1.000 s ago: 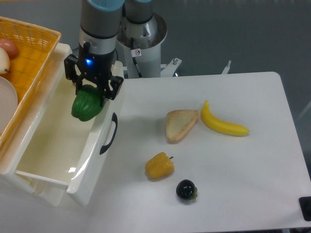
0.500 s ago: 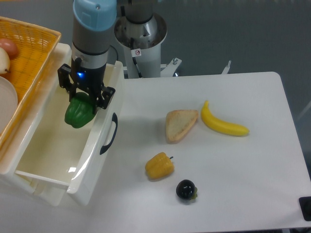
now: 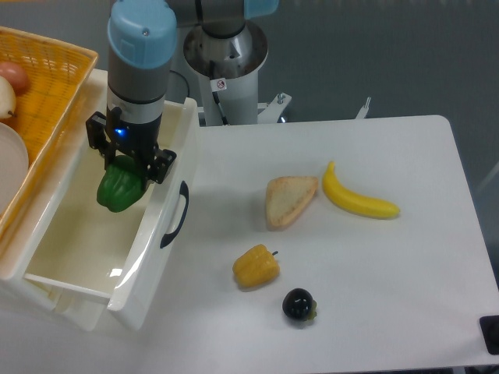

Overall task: Place the green pepper in the upper white drawer
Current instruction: 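Lower the green pepper into the drawer, then open the gripper to release the pepper inside the drawer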

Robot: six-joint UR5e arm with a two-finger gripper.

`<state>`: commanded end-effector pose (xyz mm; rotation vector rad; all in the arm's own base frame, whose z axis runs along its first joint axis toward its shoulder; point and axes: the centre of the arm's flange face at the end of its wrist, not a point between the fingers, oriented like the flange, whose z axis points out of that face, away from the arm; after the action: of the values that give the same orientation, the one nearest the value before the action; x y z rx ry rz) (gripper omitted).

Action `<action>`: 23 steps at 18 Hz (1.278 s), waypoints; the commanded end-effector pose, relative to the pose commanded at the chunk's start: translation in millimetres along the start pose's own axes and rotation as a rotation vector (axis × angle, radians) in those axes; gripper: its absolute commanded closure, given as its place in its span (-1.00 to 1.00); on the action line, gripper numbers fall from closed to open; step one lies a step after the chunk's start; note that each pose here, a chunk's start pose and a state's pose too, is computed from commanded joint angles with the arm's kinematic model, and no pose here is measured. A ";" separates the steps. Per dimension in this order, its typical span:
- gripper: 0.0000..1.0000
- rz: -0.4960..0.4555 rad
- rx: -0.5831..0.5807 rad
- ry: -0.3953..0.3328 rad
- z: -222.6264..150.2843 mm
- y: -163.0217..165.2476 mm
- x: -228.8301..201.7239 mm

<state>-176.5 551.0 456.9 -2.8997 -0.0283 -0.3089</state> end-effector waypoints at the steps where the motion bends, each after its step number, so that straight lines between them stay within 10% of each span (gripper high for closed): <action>1: -0.02 0.001 -0.004 0.001 1.9 -0.5 -0.2; 23: -0.66 0.009 -0.016 0.009 11.5 -4.0 0.5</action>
<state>-173.7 557.4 446.9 -2.9129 -0.0118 -0.3219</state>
